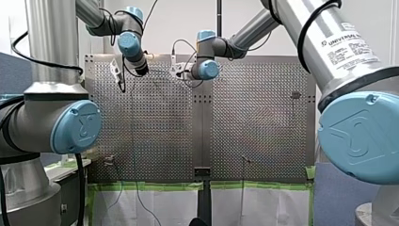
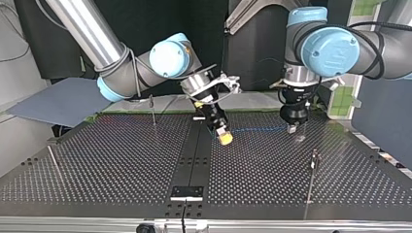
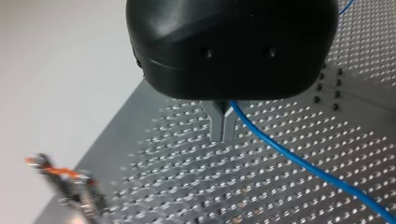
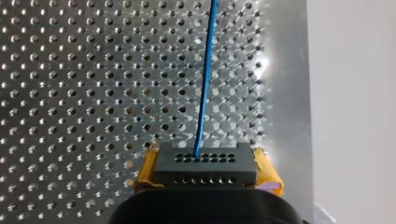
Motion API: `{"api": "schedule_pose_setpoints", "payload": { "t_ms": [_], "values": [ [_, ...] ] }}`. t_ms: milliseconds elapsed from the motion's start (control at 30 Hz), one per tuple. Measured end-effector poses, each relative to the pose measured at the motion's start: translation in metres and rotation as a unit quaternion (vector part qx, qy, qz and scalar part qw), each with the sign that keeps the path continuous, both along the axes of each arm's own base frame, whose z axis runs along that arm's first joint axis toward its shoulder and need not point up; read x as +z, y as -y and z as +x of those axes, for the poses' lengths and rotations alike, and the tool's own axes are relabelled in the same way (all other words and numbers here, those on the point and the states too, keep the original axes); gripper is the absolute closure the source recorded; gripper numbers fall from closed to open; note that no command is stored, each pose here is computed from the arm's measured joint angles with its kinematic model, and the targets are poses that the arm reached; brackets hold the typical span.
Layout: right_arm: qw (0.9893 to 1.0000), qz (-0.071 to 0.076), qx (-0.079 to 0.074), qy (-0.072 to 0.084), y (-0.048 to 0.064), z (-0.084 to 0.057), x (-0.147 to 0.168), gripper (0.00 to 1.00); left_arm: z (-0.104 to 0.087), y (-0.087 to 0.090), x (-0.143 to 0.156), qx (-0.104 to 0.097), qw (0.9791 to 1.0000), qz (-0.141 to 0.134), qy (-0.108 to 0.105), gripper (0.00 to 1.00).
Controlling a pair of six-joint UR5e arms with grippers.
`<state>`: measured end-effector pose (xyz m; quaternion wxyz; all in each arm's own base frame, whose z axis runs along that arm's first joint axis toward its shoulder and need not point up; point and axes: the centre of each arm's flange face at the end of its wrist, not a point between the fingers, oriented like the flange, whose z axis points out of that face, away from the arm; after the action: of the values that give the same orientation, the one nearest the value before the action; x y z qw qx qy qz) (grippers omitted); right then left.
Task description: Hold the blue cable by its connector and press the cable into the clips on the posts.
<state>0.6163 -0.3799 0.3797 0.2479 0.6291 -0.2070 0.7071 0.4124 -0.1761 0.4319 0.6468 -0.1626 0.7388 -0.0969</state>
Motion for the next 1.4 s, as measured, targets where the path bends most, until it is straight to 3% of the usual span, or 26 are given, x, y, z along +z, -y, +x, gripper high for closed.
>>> {"api": "schedule_pose_setpoints", "payload": {
  "t_ms": [500,1033,1400],
  "values": [
    [0.9995,-0.021,0.009,0.023,-0.020,-0.004,0.043,1.00,-0.010,-0.024,0.015,0.068,0.9976,0.012,0.009,1.00],
    [0.9993,-0.022,0.022,0.022,-0.043,0.004,0.050,1.00,0.009,-0.046,0.026,0.099,0.9930,-0.002,0.065,1.00],
    [0.9990,-0.023,0.023,0.029,-0.046,0.007,0.054,1.00,0.031,-0.072,0.016,0.116,0.9909,-0.001,0.068,1.00]
  ]
}}
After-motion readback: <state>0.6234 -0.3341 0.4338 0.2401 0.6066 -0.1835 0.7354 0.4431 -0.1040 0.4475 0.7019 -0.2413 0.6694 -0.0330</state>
